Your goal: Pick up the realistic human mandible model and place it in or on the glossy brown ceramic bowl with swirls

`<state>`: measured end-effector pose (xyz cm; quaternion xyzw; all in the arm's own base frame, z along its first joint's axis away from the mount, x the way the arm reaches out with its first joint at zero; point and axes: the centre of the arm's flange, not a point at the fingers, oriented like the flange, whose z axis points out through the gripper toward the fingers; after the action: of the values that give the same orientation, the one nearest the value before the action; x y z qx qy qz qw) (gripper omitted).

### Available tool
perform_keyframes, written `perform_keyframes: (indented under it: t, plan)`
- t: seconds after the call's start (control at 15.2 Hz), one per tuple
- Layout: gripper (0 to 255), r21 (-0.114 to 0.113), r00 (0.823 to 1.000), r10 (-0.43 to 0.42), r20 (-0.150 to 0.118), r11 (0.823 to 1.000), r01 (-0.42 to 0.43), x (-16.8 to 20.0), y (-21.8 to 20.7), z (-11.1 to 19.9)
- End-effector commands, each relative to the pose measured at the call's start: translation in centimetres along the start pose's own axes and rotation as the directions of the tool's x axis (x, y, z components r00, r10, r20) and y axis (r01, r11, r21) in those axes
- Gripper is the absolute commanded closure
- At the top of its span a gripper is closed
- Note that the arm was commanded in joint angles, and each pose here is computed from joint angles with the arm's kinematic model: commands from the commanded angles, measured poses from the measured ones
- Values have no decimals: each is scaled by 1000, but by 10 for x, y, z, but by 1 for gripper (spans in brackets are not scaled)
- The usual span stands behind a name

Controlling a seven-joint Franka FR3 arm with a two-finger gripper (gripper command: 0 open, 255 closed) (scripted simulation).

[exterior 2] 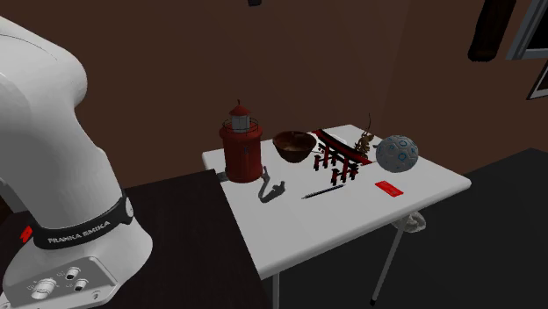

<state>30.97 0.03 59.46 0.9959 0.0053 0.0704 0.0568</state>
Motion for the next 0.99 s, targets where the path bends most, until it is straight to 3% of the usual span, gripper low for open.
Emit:
perform_keyframes:
  t: [0.0, 0.92]
  plan:
    - [0, 0, 1000, 0, 0, 1000, 0, 0, 0, 0]
    - [0, 65, 996, 10, 93, 998, -16, 30, -50, 175]
